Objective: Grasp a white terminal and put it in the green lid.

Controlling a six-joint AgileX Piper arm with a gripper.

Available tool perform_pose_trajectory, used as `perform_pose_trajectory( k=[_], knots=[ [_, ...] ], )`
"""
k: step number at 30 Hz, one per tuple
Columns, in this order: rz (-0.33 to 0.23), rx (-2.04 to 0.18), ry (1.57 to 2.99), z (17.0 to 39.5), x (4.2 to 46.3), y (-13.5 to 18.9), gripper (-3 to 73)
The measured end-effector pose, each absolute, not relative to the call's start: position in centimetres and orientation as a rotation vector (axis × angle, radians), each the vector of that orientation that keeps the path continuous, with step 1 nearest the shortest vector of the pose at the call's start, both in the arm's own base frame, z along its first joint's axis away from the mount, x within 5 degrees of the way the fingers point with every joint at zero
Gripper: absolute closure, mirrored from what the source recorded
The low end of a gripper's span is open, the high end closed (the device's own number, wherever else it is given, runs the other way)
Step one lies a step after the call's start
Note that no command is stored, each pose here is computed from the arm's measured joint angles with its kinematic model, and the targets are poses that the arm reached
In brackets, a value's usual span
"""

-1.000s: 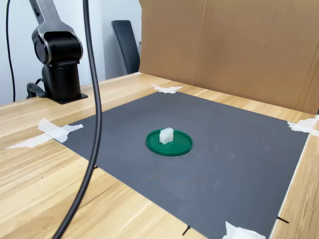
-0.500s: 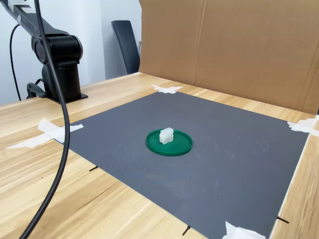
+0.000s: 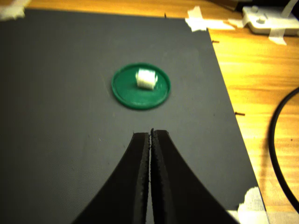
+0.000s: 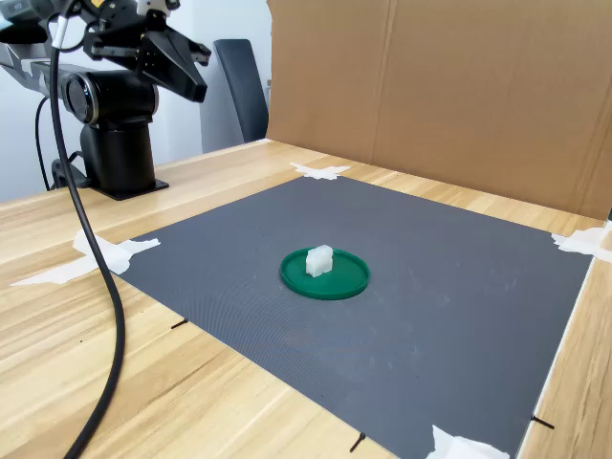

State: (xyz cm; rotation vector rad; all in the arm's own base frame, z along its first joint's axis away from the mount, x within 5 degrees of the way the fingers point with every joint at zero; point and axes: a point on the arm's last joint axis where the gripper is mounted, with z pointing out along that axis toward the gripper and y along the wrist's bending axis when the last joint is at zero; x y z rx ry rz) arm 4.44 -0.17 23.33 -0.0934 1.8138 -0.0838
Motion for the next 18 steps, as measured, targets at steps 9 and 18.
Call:
perform_pose_trajectory(
  k=[9,18],
  knots=[
    [-0.136,-0.135,1.896,21.3,4.6,-0.3,72.1],
    [-0.137,-0.137,1.897,21.3,4.5,-0.3,72.1]
  ],
)
